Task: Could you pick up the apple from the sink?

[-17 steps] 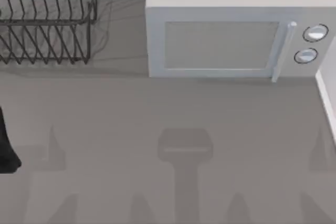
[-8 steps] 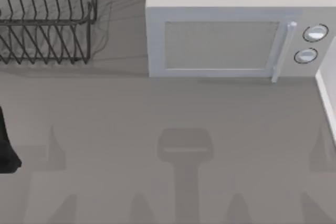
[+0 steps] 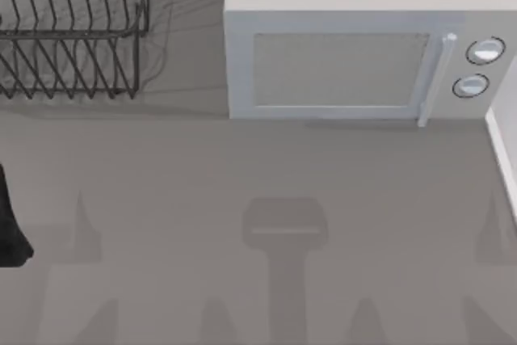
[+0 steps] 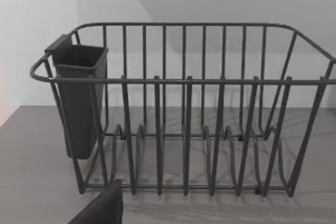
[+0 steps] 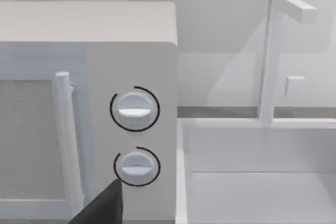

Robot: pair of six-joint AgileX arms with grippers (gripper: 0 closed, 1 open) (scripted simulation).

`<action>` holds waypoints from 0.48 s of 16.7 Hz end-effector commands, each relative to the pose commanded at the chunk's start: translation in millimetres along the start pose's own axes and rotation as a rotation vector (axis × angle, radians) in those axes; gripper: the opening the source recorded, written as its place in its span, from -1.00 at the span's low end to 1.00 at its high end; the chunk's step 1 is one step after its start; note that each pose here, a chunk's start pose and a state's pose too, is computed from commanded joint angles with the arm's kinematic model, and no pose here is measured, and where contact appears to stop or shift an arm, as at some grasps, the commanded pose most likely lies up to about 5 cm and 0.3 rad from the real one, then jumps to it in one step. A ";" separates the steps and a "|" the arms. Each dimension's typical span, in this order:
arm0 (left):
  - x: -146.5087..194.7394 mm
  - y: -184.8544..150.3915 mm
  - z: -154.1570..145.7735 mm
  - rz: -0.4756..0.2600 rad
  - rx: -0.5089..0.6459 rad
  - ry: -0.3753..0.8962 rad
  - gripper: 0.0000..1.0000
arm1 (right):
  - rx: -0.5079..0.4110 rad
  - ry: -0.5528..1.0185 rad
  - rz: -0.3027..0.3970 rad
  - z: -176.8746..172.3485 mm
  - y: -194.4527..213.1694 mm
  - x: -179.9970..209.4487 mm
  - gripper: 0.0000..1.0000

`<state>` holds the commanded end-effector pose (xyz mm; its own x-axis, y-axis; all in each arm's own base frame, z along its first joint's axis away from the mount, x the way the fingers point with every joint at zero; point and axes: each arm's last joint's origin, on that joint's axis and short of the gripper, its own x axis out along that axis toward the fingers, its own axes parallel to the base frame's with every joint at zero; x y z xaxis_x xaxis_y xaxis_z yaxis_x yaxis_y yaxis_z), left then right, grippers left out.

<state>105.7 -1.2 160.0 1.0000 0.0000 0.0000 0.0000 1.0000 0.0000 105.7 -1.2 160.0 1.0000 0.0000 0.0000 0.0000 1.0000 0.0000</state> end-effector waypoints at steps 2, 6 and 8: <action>0.0 0.0 0.0 0.000 0.000 0.000 1.00 | 0.000 0.000 0.000 0.0 0.0 0.0 1.00; 0.0 0.0 0.0 0.000 0.000 0.000 1.00 | 0.000 0.000 0.000 0.0 0.0 0.0 1.00; 0.0 0.0 0.0 0.000 0.000 0.000 1.00 | -0.001 0.006 -0.001 1.4 -0.1 0.1 1.00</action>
<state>105.7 -1.2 160.0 1.0000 0.0000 0.0000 0.0000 1.0000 0.0000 105.8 -1.3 161.4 1.0000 -0.0014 -0.0064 0.0013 1.0000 -0.0012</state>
